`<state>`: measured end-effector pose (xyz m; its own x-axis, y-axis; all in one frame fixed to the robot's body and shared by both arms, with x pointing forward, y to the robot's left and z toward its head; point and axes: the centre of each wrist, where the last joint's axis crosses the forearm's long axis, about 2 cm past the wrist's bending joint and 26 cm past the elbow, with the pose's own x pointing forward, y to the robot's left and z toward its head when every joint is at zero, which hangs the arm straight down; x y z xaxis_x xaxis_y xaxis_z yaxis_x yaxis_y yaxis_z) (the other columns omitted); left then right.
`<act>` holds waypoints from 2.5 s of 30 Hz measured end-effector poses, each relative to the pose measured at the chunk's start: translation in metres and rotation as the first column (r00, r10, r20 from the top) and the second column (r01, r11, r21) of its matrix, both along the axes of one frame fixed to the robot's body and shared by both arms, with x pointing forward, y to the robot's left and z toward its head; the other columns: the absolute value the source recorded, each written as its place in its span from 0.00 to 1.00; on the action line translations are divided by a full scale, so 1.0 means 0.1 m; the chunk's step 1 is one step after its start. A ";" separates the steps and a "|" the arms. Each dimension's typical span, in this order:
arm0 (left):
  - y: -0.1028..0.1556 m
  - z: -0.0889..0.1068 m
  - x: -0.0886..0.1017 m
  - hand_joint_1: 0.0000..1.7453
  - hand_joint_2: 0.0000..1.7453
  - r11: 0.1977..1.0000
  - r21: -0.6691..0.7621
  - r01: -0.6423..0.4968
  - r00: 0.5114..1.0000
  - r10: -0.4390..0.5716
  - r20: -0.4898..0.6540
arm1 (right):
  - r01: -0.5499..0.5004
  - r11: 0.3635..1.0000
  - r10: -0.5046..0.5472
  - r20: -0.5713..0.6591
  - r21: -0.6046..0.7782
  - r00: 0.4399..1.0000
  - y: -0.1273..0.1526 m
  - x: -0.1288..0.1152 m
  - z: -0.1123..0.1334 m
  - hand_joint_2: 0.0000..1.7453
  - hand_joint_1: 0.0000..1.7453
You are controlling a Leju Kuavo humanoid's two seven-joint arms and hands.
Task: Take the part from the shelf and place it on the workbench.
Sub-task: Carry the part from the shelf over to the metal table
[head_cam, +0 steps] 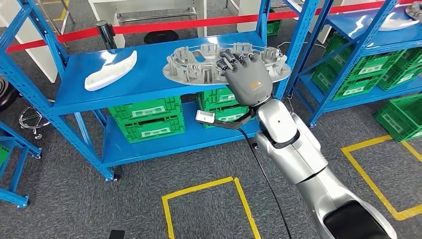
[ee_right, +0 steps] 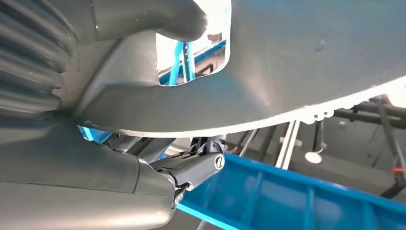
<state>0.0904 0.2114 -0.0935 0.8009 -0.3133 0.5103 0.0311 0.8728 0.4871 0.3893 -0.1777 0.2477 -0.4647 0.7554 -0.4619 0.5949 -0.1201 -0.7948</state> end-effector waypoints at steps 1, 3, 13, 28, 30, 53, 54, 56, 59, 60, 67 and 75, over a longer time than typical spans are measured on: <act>0.00 0.00 0.00 0.00 1.00 1.000 0.002 0.001 1.000 -0.001 -0.001 | -0.001 1.000 0.001 -0.003 0.004 1.000 0.00 0.00 0.00 1.00 1.00; 0.00 0.00 0.00 0.00 1.00 1.000 0.006 0.003 1.000 -0.003 -0.003 | -0.004 1.000 0.004 -0.011 0.010 1.000 0.00 0.00 0.00 1.00 1.00; 0.00 0.00 -0.02 0.00 1.00 1.000 0.014 0.006 1.000 -0.006 -0.022 | -0.011 0.999 0.012 -0.027 0.043 1.000 0.06 0.02 0.06 1.00 1.00; 0.00 -0.01 -0.02 0.00 1.00 1.000 -0.016 0.002 0.997 -0.003 -0.072 | 0.019 0.998 -0.018 -0.023 0.060 1.000 0.07 0.01 0.07 1.00 1.00; -0.01 -0.01 -0.01 0.00 1.00 0.999 -0.052 -0.008 0.997 0.003 -0.082 | 0.024 0.998 -0.023 -0.020 0.059 1.000 0.06 0.02 0.09 1.00 1.00; -0.01 -0.04 -0.16 0.00 1.00 0.994 -0.099 -0.049 0.994 0.038 -0.103 | 0.059 0.996 -0.057 -0.034 0.064 0.998 0.03 -0.05 0.07 1.00 1.00; -0.01 -0.04 -0.16 0.00 1.00 0.994 -0.100 -0.051 0.994 0.040 -0.104 | 0.060 0.996 -0.058 -0.032 0.065 0.998 0.03 -0.05 0.08 1.00 1.00; -0.01 -0.04 -0.16 0.00 1.00 0.993 -0.105 -0.053 0.994 0.042 -0.105 | 0.063 0.996 -0.062 -0.024 0.065 0.998 0.02 -0.05 0.10 1.00 1.00; -0.02 -0.04 -0.15 0.00 1.00 0.992 -0.112 -0.054 0.993 0.042 -0.106 | 0.078 0.995 -0.077 -0.017 0.067 0.997 -0.02 -0.05 0.13 1.00 1.00; -0.03 -0.04 -0.14 0.00 1.00 0.992 -0.113 -0.054 0.994 0.042 -0.105 | 0.084 0.994 -0.083 -0.014 0.070 0.996 -0.05 -0.04 0.14 1.00 1.00; -0.06 -0.03 -0.12 0.00 1.00 0.991 -0.118 -0.064 0.993 0.051 -0.110 | 0.116 0.990 -0.116 0.000 0.080 0.993 -0.18 -0.01 0.19 1.00 1.00; -0.07 -0.02 -0.08 0.00 1.00 0.989 -0.128 -0.070 0.993 0.057 -0.106 | 0.139 0.986 -0.141 0.009 0.090 0.990 -0.28 0.01 0.23 1.00 1.00</act>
<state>0.0825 0.2040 -0.0952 0.8667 -0.1961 0.4587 0.0172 0.9307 0.3655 0.3904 -0.2057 0.2710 -0.3448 0.8511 -0.3960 0.5893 -0.1321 -0.7970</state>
